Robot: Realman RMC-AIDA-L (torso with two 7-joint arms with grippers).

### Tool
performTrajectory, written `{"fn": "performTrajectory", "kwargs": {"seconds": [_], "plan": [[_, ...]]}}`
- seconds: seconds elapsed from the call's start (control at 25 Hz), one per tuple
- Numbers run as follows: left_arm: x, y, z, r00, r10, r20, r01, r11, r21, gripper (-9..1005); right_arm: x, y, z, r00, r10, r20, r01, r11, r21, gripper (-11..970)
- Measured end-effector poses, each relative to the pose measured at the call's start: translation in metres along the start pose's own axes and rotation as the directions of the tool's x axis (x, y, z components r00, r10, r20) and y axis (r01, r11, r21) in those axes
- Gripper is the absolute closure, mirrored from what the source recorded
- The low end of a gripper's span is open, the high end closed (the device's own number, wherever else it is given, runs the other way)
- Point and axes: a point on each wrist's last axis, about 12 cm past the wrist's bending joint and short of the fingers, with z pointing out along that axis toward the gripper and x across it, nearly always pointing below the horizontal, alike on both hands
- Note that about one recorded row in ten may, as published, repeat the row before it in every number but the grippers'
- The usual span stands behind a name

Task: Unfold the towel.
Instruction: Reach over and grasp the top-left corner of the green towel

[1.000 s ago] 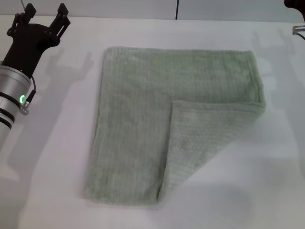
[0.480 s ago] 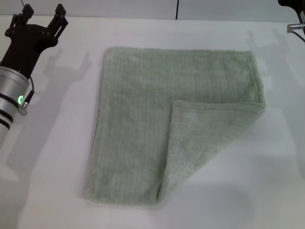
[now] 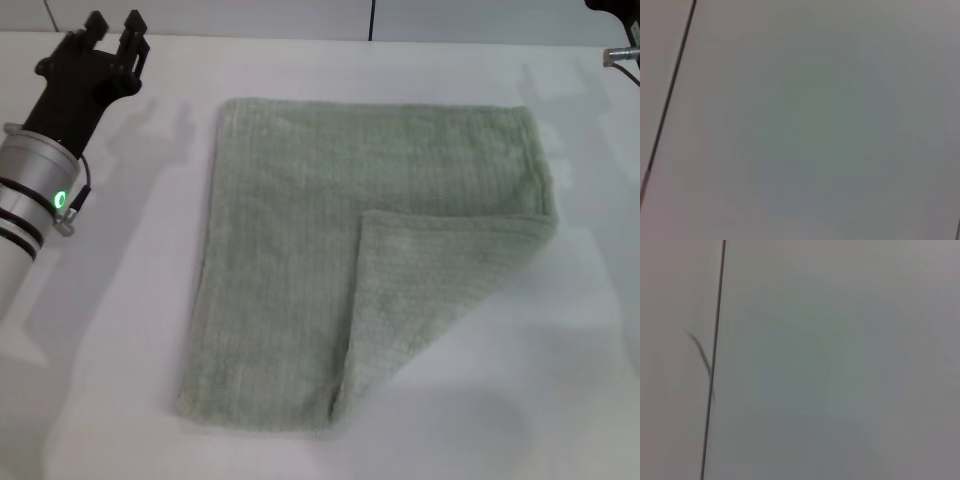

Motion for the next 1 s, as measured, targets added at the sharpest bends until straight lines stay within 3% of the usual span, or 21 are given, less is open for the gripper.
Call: {"fn": "performTrajectory", "kwargs": {"seconds": [0.2,0.4,0.68,1.0], "plan": [[0.003,-0.004,0.005,0.999,-0.023,-0.036,0.024,1.0,0.01,578,0.001,-0.001,-0.001,1.0,-0.003,-0.003,0.003,1.0,0.0,228],[0.006,-0.025,0.012,0.995,-0.057,-0.085,0.064,0.994,0.087,736,0.001,-0.001,-0.002,1.0,-0.006,-0.005,0.006,1.0,-0.002,228],[0.017,-0.04,0.024,0.969,-0.066,-0.236,0.085,0.994,0.072,996,0.003,0.004,-0.004,1.0,-0.027,-0.013,0.027,0.999,-0.032,228],[0.02,-0.056,0.039,0.932,-0.017,-0.363,0.05,0.996,0.08,998,0.005,0.007,-0.003,0.999,-0.036,-0.022,0.034,0.998,-0.051,227]]}}
